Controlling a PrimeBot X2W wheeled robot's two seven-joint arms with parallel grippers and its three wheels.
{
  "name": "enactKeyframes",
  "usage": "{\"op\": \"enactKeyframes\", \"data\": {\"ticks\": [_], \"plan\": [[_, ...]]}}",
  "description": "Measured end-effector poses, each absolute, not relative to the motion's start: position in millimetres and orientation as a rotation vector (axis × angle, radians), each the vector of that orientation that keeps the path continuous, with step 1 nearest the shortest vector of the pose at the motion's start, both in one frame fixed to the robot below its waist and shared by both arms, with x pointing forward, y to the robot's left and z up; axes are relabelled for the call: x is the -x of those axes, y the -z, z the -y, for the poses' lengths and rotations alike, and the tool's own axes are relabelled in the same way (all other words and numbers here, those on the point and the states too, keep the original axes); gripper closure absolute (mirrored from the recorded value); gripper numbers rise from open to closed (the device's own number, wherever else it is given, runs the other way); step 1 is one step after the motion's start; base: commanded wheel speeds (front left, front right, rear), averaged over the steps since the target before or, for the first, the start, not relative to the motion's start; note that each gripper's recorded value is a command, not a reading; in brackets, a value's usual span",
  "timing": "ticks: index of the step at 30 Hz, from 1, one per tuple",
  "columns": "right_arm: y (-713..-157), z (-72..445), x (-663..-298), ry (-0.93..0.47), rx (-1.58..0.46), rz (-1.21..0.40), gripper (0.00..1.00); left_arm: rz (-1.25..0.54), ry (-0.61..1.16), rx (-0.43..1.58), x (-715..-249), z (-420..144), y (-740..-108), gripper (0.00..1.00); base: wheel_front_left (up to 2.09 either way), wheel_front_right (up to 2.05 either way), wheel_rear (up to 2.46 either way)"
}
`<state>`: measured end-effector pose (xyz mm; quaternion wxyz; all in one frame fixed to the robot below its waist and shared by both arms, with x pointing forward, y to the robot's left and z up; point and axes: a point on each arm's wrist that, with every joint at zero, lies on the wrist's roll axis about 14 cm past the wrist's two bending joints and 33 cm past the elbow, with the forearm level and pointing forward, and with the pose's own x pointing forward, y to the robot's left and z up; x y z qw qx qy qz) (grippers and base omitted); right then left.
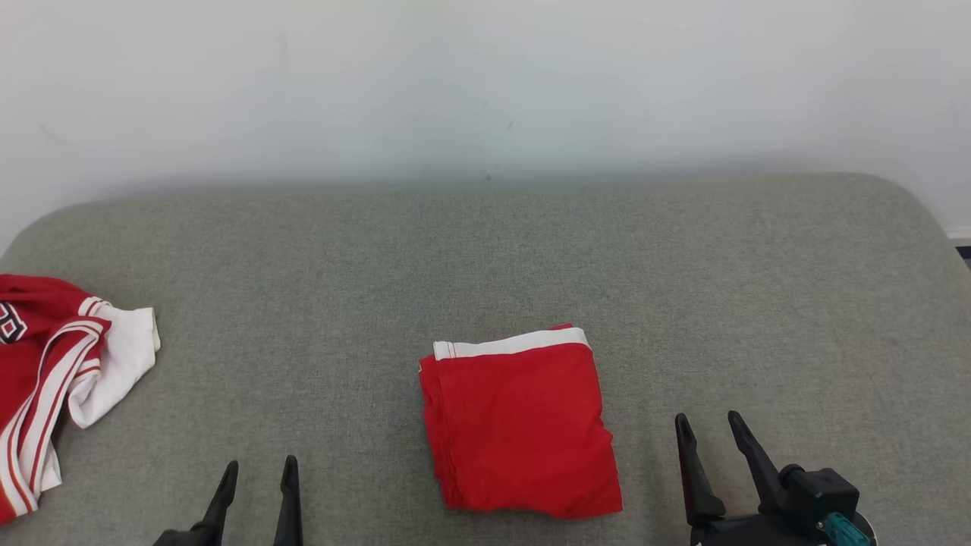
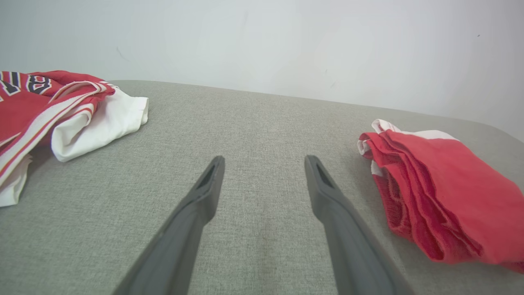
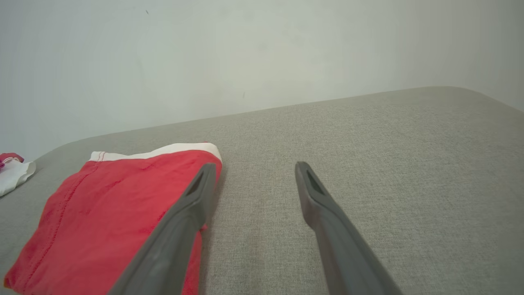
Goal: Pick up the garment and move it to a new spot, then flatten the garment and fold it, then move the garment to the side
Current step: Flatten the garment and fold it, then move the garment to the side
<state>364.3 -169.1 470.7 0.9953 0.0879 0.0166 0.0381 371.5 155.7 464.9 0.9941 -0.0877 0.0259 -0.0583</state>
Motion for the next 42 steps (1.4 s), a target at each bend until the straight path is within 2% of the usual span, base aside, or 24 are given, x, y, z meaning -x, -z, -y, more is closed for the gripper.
{"op": "enactKeyframes", "data": {"ticks": [9, 26, 35, 42], "plan": [[-465.0, 173.5, -354.1, -0.057, -0.186, -0.048, 0.0, -0.043, 0.108, 0.168, -363.8, -159.3, -467.4, 0.0, 0.0, 0.0, 0.0], [-458.6, 159.3, -358.0, -0.094, -0.213, -0.073, 0.0, -0.057, 0.102, 0.165, -358.3, -160.7, -462.7, 0.0, 0.0, 0.0, 0.0], [-451.9, 110.9, -388.6, -0.227, -0.256, -0.126, 0.0, -0.08, 0.097, 0.173, -352.8, -160.6, -455.3, 0.0, 0.0, 0.0, 0.0], [-422.4, 97.1, -414.7, -0.246, -0.253, -0.244, 0.0, -0.091, 0.079, 0.172, -352.3, -165.4, -451.9, 0.0, 0.0, 0.0, 0.0]]}}
